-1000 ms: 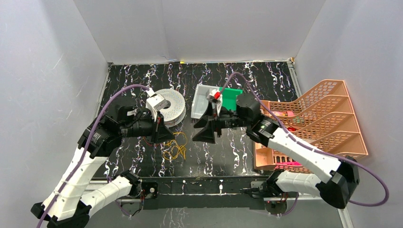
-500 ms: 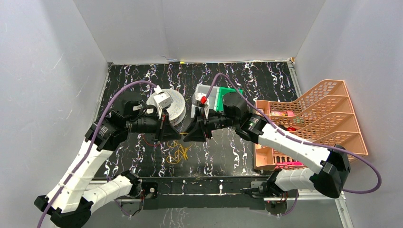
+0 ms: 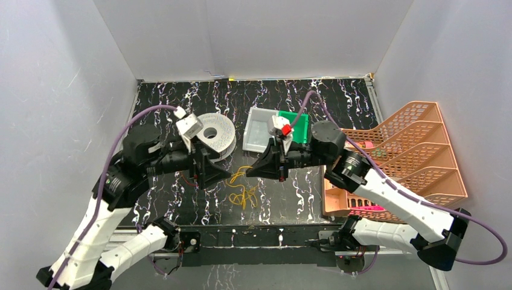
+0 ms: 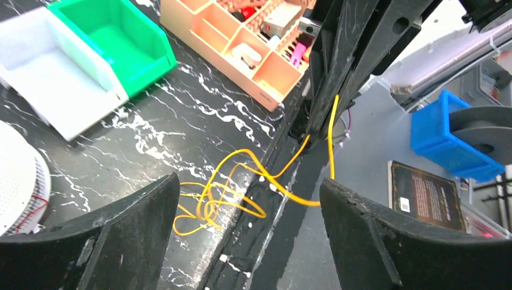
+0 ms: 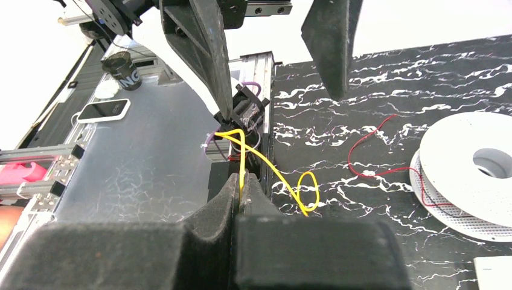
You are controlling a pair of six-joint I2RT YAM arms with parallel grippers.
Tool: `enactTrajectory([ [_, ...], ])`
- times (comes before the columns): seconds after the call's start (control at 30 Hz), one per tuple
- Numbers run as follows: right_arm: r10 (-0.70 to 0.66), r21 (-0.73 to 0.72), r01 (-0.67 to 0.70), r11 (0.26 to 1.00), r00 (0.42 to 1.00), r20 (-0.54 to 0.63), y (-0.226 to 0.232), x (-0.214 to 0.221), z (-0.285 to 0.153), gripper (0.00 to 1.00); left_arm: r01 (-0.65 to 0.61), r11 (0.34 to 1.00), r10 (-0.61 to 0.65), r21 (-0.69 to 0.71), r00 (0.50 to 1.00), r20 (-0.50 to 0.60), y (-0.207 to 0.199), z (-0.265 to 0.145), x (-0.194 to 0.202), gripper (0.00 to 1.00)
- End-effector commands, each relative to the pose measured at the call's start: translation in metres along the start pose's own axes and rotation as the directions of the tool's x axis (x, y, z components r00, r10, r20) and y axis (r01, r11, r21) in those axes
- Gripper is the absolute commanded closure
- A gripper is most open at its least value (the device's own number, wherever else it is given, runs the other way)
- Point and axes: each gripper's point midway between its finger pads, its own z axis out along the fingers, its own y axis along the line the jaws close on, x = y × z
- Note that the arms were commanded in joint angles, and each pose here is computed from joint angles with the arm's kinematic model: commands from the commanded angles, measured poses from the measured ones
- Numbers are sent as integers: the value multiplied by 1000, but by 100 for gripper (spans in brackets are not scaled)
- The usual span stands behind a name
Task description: Wrap the cables
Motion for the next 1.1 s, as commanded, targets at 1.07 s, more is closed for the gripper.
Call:
enactTrajectory([
  [1.07,-188,-225,254,941,942,276,109,-125,-56,100,242,850,-227,467,970,-89,-35,38,65,4],
])
